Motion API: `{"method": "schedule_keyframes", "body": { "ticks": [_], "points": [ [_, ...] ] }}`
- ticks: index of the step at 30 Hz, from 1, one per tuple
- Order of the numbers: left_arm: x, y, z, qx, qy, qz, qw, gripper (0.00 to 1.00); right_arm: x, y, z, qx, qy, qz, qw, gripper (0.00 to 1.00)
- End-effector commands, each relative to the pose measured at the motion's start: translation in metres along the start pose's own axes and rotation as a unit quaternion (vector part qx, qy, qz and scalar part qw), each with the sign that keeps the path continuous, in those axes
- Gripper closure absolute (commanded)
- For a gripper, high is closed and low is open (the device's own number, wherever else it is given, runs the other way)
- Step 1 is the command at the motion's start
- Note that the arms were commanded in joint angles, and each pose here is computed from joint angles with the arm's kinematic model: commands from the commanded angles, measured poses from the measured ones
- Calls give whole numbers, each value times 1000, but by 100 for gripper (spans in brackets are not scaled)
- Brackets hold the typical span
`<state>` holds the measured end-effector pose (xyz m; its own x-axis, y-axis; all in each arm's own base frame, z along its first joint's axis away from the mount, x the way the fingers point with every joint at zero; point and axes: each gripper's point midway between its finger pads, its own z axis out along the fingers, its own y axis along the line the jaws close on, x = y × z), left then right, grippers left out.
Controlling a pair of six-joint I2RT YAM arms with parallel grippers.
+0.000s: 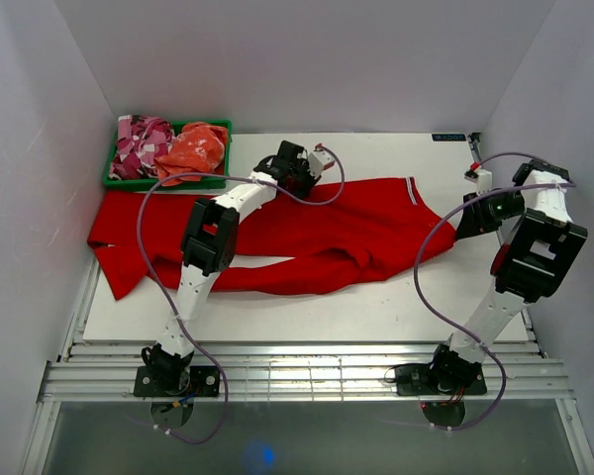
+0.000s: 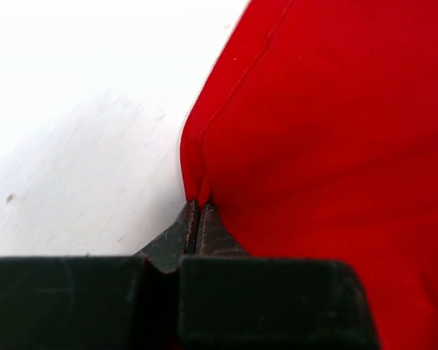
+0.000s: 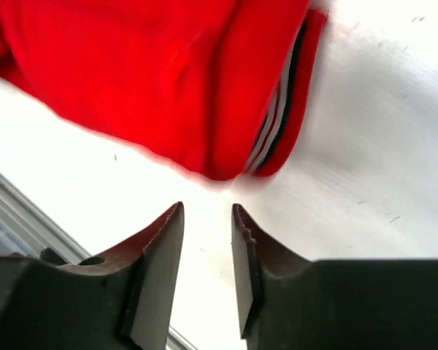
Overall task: Fold and stack the trousers
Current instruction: Flatten the trousers out
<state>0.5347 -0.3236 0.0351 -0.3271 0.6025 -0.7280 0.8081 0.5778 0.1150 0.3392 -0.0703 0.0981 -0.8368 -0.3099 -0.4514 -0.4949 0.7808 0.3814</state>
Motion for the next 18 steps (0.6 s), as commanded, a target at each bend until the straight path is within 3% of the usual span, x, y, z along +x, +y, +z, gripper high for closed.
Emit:
{"method": "schedule_keyframes", "body": {
  "ticks": [1, 3, 4, 5, 7, 9, 14, 18],
  "points": [
    [17, 53, -25, -107, 44, -10, 993, 100, 1, 24, -10, -58, -23, 31, 998, 59],
    [27, 55, -22, -114, 59, -12, 992, 100, -4, 33, -1, -94, -48, 40, 994, 46],
    [32, 54, -19, -114, 65, -13, 991, 100, -4, 32, 2, -98, -54, 36, 993, 26],
    [34, 54, -19, -113, 67, -13, 991, 100, -2, 32, 8, -102, -58, 38, 992, 12],
    [38, 51, -17, -107, 70, -12, 992, 100, -5, 16, 14, -76, -69, 26, 994, 2],
    [38, 50, -16, -103, 70, -11, 992, 100, -1, 8, 17, -52, -72, 8, 996, 3],
    [46, 43, -14, -84, 77, -3, 993, 100, -13, 2, 18, -9, -131, -120, 984, 7],
    [50, 37, -11, -68, 82, -4, 994, 100, -31, -8, 19, 56, -199, -257, 944, 10]
  ]
}}
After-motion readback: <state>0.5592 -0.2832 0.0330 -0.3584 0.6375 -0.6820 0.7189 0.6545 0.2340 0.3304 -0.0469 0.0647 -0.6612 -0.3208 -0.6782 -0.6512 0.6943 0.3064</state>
